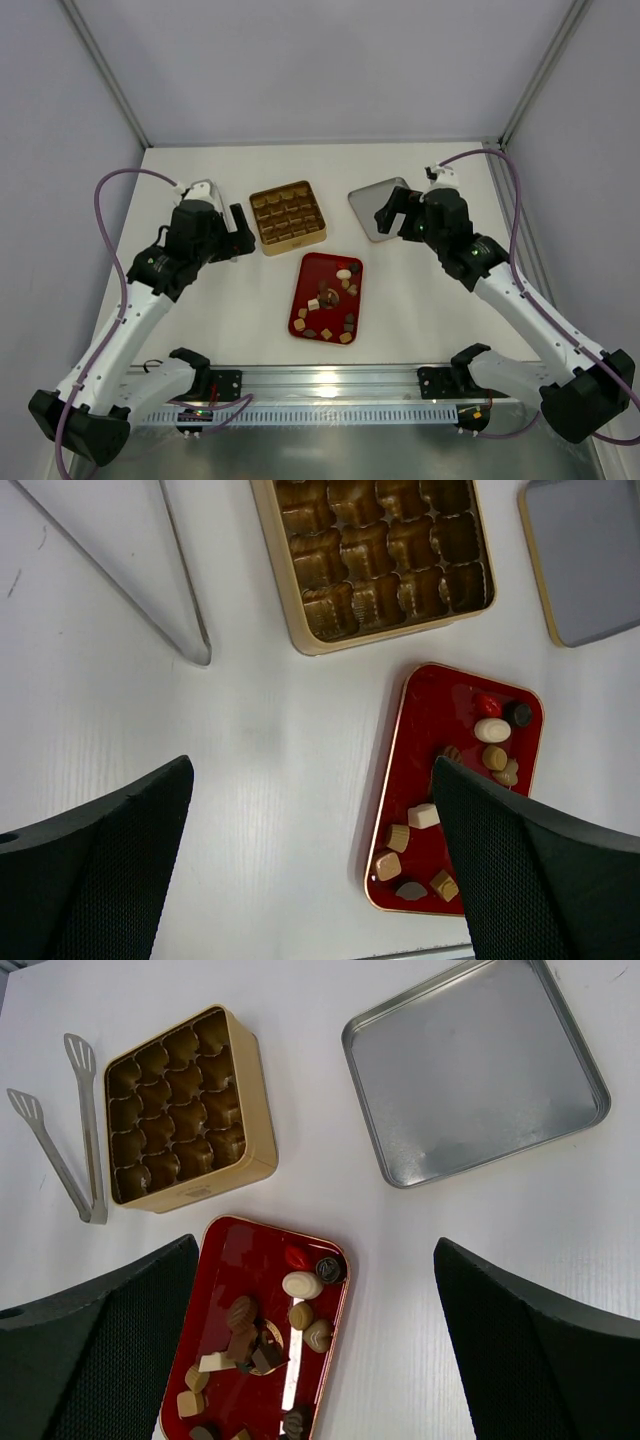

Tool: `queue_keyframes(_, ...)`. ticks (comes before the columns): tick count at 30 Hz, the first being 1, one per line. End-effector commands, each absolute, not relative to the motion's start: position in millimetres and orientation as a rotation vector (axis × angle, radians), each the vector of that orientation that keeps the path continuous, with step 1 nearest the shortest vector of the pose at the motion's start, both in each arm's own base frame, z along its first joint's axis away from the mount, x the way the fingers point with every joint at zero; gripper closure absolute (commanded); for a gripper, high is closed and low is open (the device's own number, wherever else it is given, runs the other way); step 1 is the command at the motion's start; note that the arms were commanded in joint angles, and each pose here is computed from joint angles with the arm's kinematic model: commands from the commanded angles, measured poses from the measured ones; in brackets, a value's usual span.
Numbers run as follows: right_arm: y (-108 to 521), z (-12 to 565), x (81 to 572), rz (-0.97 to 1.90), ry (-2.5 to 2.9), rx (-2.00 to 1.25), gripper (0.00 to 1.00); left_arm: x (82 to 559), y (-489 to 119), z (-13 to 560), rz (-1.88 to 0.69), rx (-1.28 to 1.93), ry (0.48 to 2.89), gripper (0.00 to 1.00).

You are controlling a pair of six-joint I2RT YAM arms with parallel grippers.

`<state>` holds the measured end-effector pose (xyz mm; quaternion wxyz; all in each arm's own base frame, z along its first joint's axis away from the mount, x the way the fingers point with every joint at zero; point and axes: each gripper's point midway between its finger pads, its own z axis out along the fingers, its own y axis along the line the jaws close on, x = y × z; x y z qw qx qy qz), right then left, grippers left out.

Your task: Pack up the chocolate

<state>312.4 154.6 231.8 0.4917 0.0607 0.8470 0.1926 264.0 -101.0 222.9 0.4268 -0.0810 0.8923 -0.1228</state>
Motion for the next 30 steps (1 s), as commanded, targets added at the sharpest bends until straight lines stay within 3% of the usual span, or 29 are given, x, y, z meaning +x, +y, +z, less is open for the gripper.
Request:
queue_keyframes(1, 155, 241, 309, 0.481, 2.024, 0.118, 0.00, 264, -84, 223, -0.221, -0.280, 2.203, 0.00)
queue_keyframes(13, 162, 232, 304, 0.516, 2.049, 0.072, 0.00, 285, -34, 189, 0.111, -0.481, 2.255, 0.00)
queue_keyframes(30, 176, 243, 302, 0.598, 2.032, 0.016, 0.00, 389, -16, 105, 0.099, -0.610, 2.406, 0.00)
